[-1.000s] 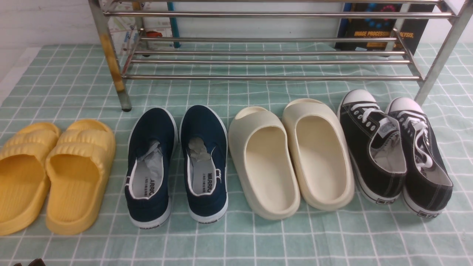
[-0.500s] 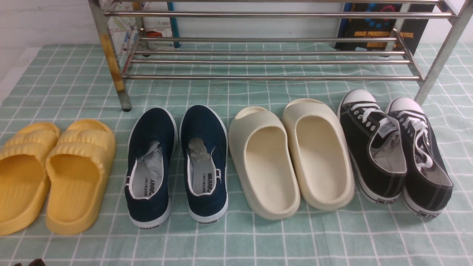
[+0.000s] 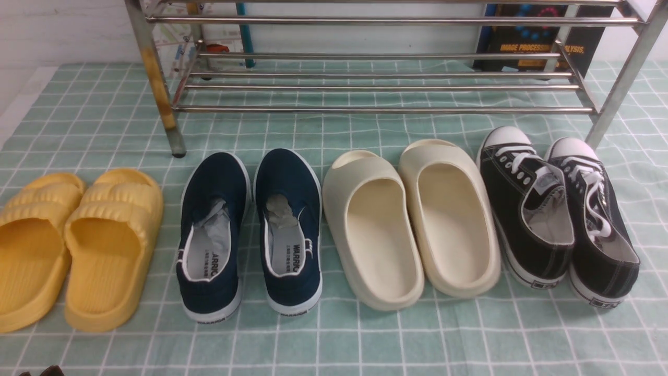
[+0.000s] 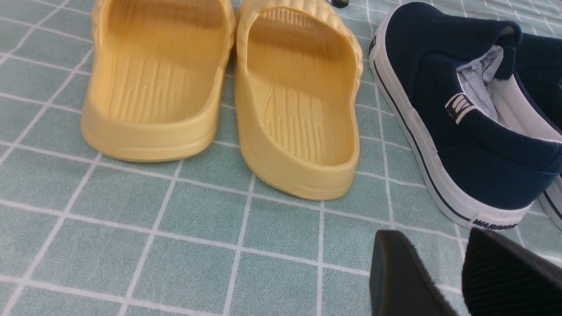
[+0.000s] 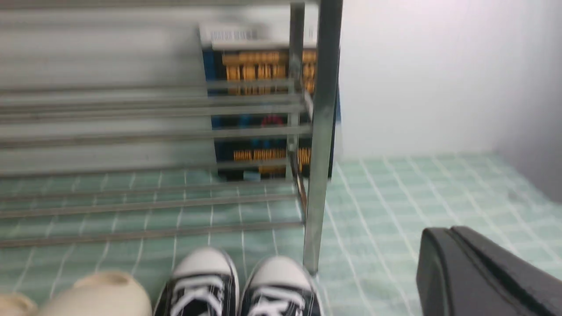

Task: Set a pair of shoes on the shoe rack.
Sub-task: Use the right arm to grab the shoe closest to it

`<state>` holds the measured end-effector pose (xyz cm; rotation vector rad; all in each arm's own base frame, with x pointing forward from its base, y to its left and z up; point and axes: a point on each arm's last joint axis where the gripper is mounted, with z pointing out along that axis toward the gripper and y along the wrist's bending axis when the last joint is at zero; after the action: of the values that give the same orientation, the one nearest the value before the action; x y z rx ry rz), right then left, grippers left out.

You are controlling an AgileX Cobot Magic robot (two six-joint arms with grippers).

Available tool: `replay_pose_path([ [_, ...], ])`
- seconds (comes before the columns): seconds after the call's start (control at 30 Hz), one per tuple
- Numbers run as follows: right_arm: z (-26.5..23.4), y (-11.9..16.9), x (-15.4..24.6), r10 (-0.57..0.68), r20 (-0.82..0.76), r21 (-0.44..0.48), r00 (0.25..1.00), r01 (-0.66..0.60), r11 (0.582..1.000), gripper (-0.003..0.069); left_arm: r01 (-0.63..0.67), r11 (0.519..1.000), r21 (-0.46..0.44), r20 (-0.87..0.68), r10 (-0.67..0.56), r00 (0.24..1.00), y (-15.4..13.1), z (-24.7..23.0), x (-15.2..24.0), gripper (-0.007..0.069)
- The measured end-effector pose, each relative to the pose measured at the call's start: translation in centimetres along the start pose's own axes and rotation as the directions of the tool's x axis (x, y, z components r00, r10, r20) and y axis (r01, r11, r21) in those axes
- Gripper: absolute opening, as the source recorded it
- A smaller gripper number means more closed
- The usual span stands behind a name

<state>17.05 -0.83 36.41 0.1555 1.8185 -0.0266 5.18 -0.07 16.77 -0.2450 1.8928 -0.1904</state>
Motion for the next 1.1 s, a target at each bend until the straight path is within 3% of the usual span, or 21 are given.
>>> replay_pose_path([
  [0.03, 0.0, 0.1, 0.1, -0.003, -0.013, -0.001, 1.0, 0.003, 1.0, 0.0, 0.0, 1.0, 0.0, 0.0, 0.0, 1.0, 0.0, 0.0, 0.0, 0.0239],
  [0.13, 3.2, 2.6, 1.0, -0.085, -0.332, -0.053, 0.939, 0.071, 0.996, 0.0004, 0.0, 1.0, 0.0, 0.0, 0.0, 1.0, 0.0, 0.0, 0.0, 0.0239],
  [0.2, 4.2, 3.8, 1.2, -0.144, -0.44, -0.096, 0.887, 0.113, 0.989, 0.0008, 0.0, 1.0, 0.0, 0.0, 0.0, 1.0, 0.0, 0.0, 0.0, 0.0239],
  [0.23, 5.9, 5.9, 1.9, -0.226, -0.56, -0.179, 0.797, 0.149, 0.972, 0.0025, 0.0, 1.0, 0.0, 0.0, 0.0, 1.0, 0.0, 0.0, 0.0, 0.0239],
  [0.27, 6.3, 6.3, 2.0, -0.23, -0.576, -0.19, 0.784, 0.146, 0.971, 0.0027, 0.0, 1.0, 0.0, 0.0, 0.0, 1.0, 0.0, 0.0, 0.0, 0.0239],
  [0.3, 7.8, 7.8, 3.0, -0.288, -0.649, -0.254, 0.704, 0.155, 0.955, 0.0056, 0.0, 1.0, 0.0, 0.0, 0.0, 1.0, 0.0, 0.0, 0.0, 0.0239],
  [0.37, 8.7, 8.7, 3.5, -0.316, -0.677, -0.288, 0.665, 0.155, 0.945, 0.009, 0.0, 1.0, 0.0, 0.0, 0.0, 1.0, 0.0, 0.0, 0.0, 0.0239],
  [0.47, 12.4, 11.0, 5.9, -0.378, -0.724, -0.357, 0.577, 0.157, 0.921, 0.0248, 0.0, 1.0, 0.0, 0.0, 0.0, 1.0, 0.0, 0.0, 0.0, 0.0239],
  [0.53, 13.3, 11.3, 6.6, -0.385, -0.729, -0.361, 0.566, 0.16, 0.919, 0.0285, 0.0, 1.0, 0.0, 0.0, 0.0, 1.0, 0.0, 0.0, 0.0, 0.0239],
  [0.57, 14.6, 11.6, 7.6, -0.395, -0.726, -0.364, 0.562, 0.172, 0.915, 0.0353, 0.0, 1.0, 0.0, 0.0, 0.0, 1.0, 0.0, 0.0, 0.0, 0.0239],
  [0.63, 16.3, 11.9, 9.1, -0.419, -0.724, -0.37, 0.548, 0.205, 0.906, 0.0419, 0.0, 1.0, 0.0, 0.0, 0.0, 1.0, 0.0, 0.0, 0.0, 0.0239],
  [0.73, 18.0, 12.1, 10.8, -0.439, -0.722, -0.376, 0.534, 0.23, 0.898, 0.046, 0.0, 1.0, 0.0, 0.0, 0.0, 1.0, 0.0, 0.0, 0.0, 0.0239],
  [0.9, 19.3, 12.4, 12.8, -0.435, -0.745, -0.371, 0.505, 0.228, 0.9, 0.0395, 0.0, 1.0, 0.0, 0.0, 0.0, 1.0, 0.0, 0.0, 0.0, 0.0239],
  [1.07, 19.6, 12.9, 13.4, -0.429, -0.752, -0.375, 0.5, 0.21, 0.903, 0.0092, 0.0, 1.0, 0.0, 0.0, 0.0, 1.0, 0.0, 0.0, 0.0, 0.0239],
  [1.1, 19.6, 12.9, 13.4, -0.428, -0.752, -0.374, 0.501, 0.21, 0.903, 0.0071, 0.0, 1.0, 0.0, 0.0, 0.0, 1.0, 0.0, 0.0, 0.0, 0.0239],
])
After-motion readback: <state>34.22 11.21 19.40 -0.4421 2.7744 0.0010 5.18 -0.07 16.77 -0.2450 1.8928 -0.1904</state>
